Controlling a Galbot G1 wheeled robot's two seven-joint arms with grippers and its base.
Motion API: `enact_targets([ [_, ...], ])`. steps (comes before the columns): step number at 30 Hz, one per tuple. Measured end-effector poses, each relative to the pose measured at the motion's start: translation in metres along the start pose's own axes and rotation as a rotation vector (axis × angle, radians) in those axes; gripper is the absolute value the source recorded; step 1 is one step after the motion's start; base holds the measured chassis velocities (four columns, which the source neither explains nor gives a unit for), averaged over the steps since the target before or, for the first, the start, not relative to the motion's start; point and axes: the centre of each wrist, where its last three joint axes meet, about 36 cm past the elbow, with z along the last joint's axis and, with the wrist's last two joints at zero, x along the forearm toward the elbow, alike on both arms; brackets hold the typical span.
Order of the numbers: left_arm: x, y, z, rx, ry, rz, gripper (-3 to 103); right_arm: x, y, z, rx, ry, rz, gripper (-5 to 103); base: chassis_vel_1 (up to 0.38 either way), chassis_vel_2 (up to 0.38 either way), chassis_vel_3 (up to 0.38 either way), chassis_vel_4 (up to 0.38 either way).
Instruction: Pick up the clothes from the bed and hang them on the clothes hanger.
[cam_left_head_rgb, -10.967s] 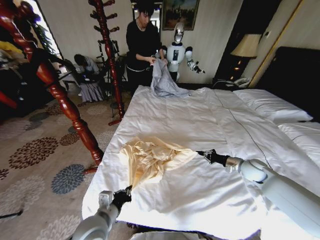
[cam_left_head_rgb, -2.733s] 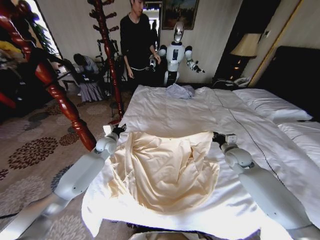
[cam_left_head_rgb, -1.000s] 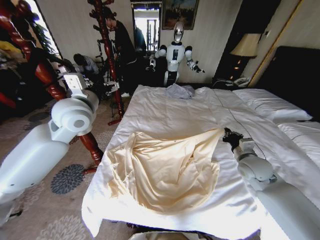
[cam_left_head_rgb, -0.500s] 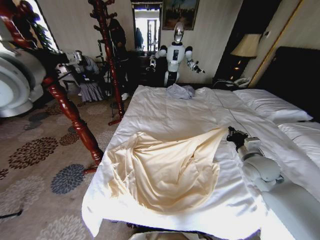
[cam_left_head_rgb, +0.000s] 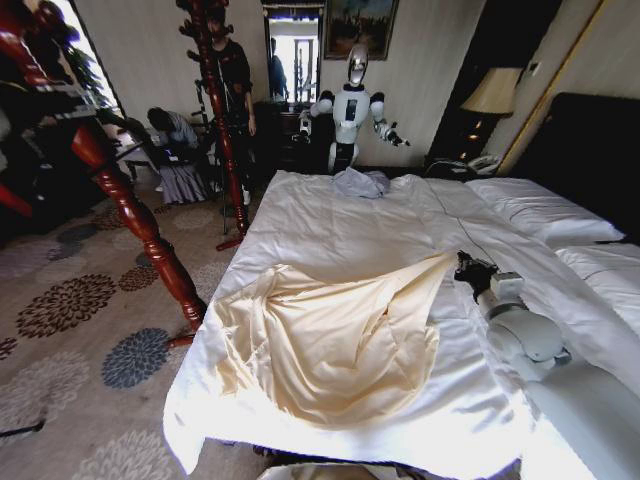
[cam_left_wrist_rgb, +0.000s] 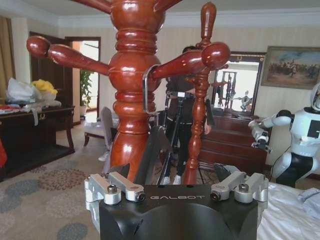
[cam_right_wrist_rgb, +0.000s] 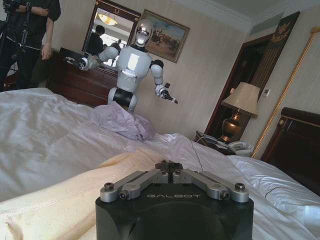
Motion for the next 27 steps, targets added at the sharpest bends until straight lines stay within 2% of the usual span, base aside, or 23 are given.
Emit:
enact_targets([
  [4, -0.008, 0.006, -0.001, 0.031, 0.044, -0.018, 93, 0.003, 0.0, 0.0, -0.004, -0.012, 0.008, 0, 0.0, 0.0, 0.0, 0.0],
  [8, -0.013, 0.01, -0.004, 0.046, 0.055, -0.029, 89, 0.004, -0.004, 0.0, 0.009, -0.017, 0.013, 0, 0.0, 0.0, 0.0, 0.0],
  [16, -0.019, 0.02, -0.012, 0.07, 0.066, -0.042, 89, -0.001, -0.012, -0.003, 0.017, -0.029, 0.024, 0, 0.0, 0.0, 0.0, 0.0],
  [22, -0.036, 0.024, -0.003, 0.097, 0.097, -0.021, 89, -0.001, -0.009, -0.007, -0.019, -0.017, 0.015, 0, 0.0, 0.0, 0.0, 0.0],
  [25, -0.043, 0.022, 0.0, 0.114, 0.106, -0.016, 80, -0.003, -0.009, -0.006, -0.03, -0.01, 0.016, 0, 0.0, 0.0, 0.0, 0.0],
  [26, -0.043, 0.022, 0.0, 0.114, 0.106, -0.016, 80, -0.003, -0.009, -0.006, -0.03, -0.01, 0.016, 0, 0.0, 0.0, 0.0, 0.0],
  [27, -0.044, 0.022, 0.0, 0.123, 0.109, -0.011, 74, -0.003, -0.009, -0.007, -0.028, -0.01, 0.017, 0, 0.0, 0.0, 0.0, 0.0],
])
